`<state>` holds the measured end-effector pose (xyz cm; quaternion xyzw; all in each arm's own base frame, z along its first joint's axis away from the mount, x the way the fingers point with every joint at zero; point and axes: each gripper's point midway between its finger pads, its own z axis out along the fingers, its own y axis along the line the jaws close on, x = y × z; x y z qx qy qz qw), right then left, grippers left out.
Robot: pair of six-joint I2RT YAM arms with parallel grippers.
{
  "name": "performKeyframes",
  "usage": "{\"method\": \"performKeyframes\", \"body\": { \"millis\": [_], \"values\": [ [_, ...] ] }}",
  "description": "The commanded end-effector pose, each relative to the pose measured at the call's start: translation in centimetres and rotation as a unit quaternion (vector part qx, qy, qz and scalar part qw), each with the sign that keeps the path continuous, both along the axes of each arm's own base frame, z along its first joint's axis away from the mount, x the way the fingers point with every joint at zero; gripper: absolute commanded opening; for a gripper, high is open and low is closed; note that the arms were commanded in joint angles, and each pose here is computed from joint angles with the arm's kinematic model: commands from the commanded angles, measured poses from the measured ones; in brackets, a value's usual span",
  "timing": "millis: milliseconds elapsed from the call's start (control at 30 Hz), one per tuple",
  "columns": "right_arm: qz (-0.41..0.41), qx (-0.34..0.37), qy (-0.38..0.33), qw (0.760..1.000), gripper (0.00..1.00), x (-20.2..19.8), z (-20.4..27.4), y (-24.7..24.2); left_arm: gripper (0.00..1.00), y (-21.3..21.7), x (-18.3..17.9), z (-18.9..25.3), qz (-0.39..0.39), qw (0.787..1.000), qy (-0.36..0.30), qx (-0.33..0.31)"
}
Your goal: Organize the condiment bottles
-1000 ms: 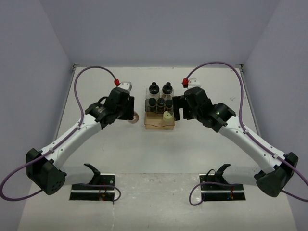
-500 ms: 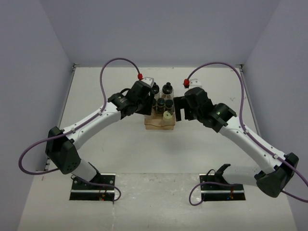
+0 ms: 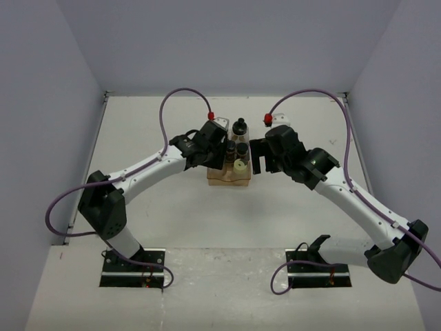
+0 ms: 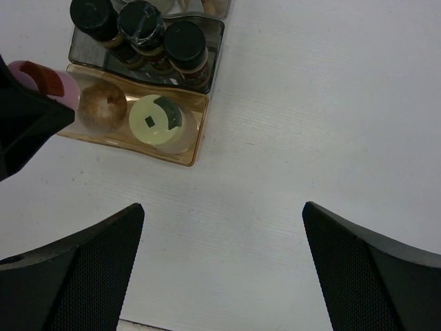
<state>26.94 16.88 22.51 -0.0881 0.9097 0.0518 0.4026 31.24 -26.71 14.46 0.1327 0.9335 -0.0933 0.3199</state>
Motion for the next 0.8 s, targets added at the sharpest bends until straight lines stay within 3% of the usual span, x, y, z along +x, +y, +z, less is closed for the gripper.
{"method": "performKeyframes", "body": {
  "millis": [0,167,267,300,467,500,567,600,700,767],
  "values": [
    [-0.009,0.001,-0.010,1.000,0.99,-0.1,0.6,-0.7,0.00,-1.2,1.0,-0.3,-0.013,1.000,-0.017,0.006],
    [-0.008,-0.002,-0.012,1.000,0.99,-0.2,0.6,-0.9,0.00,-1.5,0.9,-2.0,-0.016,1.000,-0.005,0.024],
    [-0.009,-0.002,-0.012,1.000,0.99,-0.2,0.6,-0.9,0.09,-1.6,0.8,-2.5,-0.015,0.999,-0.001,0.030],
    [-0.008,-0.002,-0.012,1.000,0.99,-0.3,0.6,-0.9,0.19,-1.5,0.9,-2.5,-0.012,0.999,-0.002,0.033],
    [-0.010,-0.007,-0.005,1.000,0.99,-0.3,0.0,-0.9,0.42,-1.7,0.9,-1.4,-0.012,1.000,-0.011,0.021],
    [-0.009,-0.009,-0.002,1.000,0.99,-0.3,-0.2,-0.9,0.55,-1.9,0.9,-1.1,-0.011,1.000,-0.015,0.015],
    [-0.010,-0.009,0.000,1.000,0.99,-0.2,-0.4,-0.8,0.61,-2.1,0.8,-0.3,-0.011,1.000,-0.023,0.005],
    [-0.011,-0.011,0.001,1.000,0.99,-0.2,-0.5,-0.9,0.69,-2.3,0.9,0.1,-0.013,0.999,-0.029,-0.003],
    [-0.010,-0.010,0.003,1.000,0.99,-0.3,-0.6,-0.8,0.82,-2.2,0.9,1.0,-0.007,0.999,-0.041,-0.015],
    [-0.012,-0.011,-0.001,1.000,0.99,-0.3,-0.5,-1.0,0.86,-1.8,0.8,1.4,0.003,0.999,-0.046,-0.016]
  ]
}}
